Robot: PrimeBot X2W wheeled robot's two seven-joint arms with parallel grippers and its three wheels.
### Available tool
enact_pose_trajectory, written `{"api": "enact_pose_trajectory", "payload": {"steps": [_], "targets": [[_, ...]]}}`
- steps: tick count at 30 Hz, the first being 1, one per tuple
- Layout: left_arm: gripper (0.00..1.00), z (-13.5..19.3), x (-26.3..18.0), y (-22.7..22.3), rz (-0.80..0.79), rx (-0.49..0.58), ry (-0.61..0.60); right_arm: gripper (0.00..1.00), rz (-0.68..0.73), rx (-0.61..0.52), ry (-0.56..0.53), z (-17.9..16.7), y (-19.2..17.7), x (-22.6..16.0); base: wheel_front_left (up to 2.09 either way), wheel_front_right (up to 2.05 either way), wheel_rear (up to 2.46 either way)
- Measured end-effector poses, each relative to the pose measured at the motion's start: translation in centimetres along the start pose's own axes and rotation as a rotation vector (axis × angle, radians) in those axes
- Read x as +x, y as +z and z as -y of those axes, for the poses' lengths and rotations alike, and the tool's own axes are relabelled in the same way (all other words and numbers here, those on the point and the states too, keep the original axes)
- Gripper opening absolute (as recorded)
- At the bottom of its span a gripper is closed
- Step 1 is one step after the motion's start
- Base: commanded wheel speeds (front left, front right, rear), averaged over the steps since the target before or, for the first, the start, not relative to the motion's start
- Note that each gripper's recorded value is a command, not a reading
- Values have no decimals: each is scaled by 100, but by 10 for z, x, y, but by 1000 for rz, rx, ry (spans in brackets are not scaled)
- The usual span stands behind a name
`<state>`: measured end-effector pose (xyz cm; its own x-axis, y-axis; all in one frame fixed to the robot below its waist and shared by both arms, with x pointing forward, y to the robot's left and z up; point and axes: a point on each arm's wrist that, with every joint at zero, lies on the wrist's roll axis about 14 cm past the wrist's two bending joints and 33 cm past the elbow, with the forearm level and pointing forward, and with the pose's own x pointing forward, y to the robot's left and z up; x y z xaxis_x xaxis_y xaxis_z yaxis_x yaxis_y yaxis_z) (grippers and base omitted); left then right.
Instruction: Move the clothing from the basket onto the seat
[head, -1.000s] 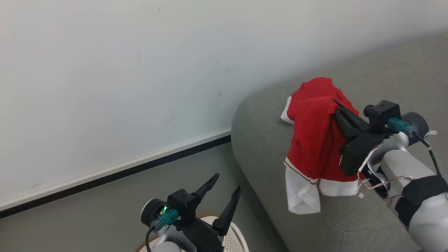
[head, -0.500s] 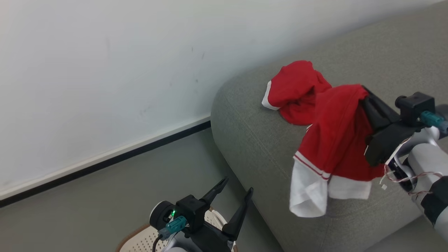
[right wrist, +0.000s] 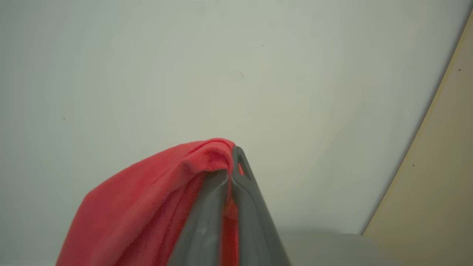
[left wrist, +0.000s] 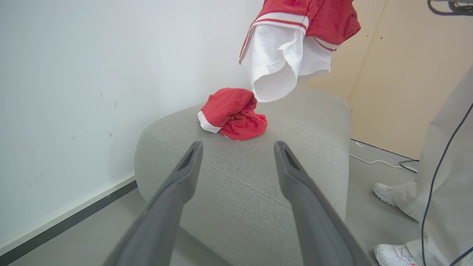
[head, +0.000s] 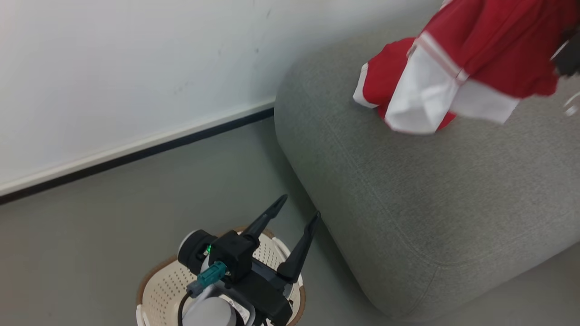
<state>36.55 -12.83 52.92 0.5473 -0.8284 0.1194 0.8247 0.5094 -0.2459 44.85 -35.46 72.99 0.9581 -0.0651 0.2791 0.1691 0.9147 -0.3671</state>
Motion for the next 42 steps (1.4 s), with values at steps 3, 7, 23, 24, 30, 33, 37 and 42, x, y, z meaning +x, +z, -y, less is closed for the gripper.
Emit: {"api": "enact_pose_trajectory", "payload": {"steps": [3,7,23,24,30,33,37,42], "targets": [[100,-15,0,1,9,5,24,0,8,-37,-53,24,11,19,0,0,0],[100,-36,0,8,35,16,49,0,15,-66,-85,37,19,45,0,0,0],[100,-106,-3,2,41,45,122,0,-168,-99,-111,0,-88,110,0,0,0],[100,-110,-4,-1,34,44,127,0,-196,-90,-104,-7,-102,110,0,0,0],[100,-133,-3,-20,0,50,143,0,-379,-30,-41,-63,-194,95,0,0,0],[100,-138,-1,-25,-6,43,144,0,-437,-16,-22,-79,-221,85,0,0,0],[100,-147,0,-37,-23,28,150,0,-508,-4,17,-104,-255,70,0,0,0],[100,-145,5,-44,-33,23,124,33,-520,5,42,-114,-261,65,0,0,0]]}}
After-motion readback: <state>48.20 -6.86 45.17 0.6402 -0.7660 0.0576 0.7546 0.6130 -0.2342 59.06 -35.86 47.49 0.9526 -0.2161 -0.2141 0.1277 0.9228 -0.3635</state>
